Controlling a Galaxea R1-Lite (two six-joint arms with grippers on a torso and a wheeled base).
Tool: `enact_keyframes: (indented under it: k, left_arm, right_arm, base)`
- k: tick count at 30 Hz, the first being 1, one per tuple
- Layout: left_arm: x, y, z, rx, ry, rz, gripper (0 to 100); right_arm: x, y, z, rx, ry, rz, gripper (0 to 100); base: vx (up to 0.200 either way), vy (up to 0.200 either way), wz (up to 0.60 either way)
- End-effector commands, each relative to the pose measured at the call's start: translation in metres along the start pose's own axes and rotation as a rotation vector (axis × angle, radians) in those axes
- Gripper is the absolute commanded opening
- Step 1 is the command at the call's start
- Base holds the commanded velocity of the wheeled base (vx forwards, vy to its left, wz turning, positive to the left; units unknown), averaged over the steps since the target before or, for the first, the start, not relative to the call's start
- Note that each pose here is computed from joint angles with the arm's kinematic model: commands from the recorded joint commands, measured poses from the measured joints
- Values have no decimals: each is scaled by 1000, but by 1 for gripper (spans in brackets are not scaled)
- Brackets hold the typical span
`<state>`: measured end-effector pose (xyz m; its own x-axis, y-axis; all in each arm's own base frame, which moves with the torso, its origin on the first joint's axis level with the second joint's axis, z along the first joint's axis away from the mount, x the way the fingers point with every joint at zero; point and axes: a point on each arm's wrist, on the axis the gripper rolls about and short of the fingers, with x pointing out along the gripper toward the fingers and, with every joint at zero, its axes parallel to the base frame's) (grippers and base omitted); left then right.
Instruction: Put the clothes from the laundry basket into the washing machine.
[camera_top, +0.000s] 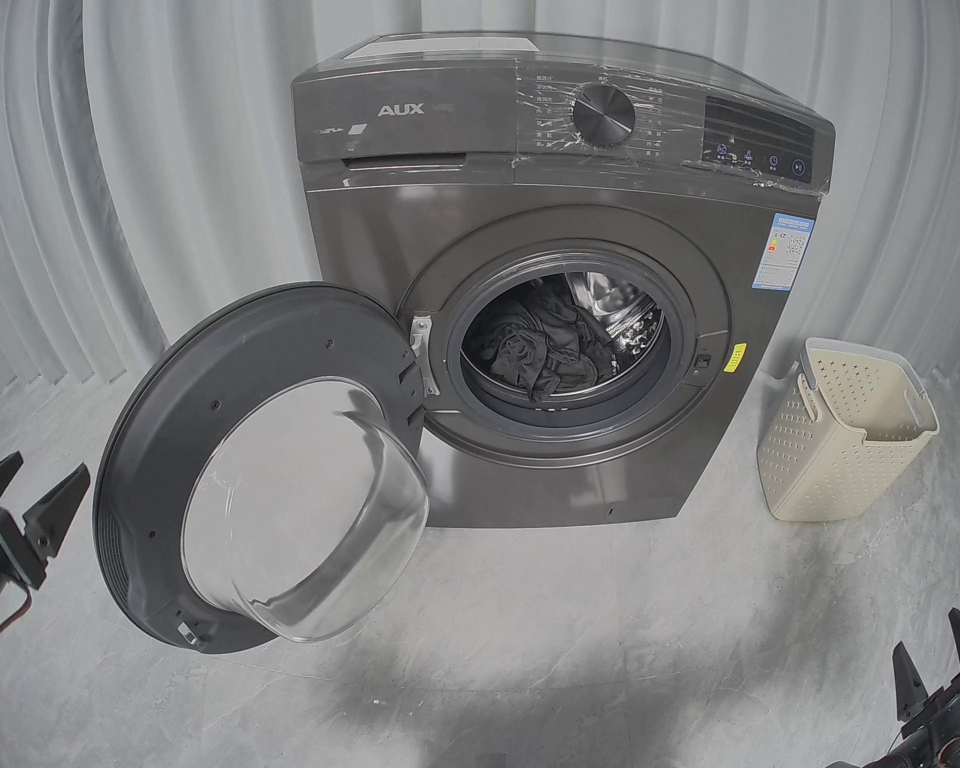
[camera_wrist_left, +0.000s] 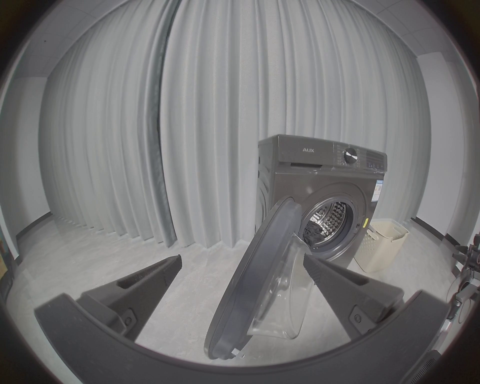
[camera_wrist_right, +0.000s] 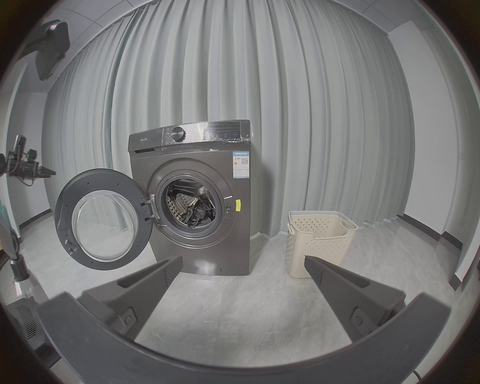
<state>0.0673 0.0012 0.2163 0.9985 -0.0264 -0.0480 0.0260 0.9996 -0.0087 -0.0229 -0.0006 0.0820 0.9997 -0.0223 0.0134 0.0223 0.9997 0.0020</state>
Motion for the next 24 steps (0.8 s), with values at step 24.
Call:
enact_keyframes:
  k: [24]
  left_arm:
    - [27, -42, 12, -89, 103, -609, 100]
  right_arm:
    - [0, 0, -5, 0, 1, 1, 100]
  base:
    - [0, 0, 0]
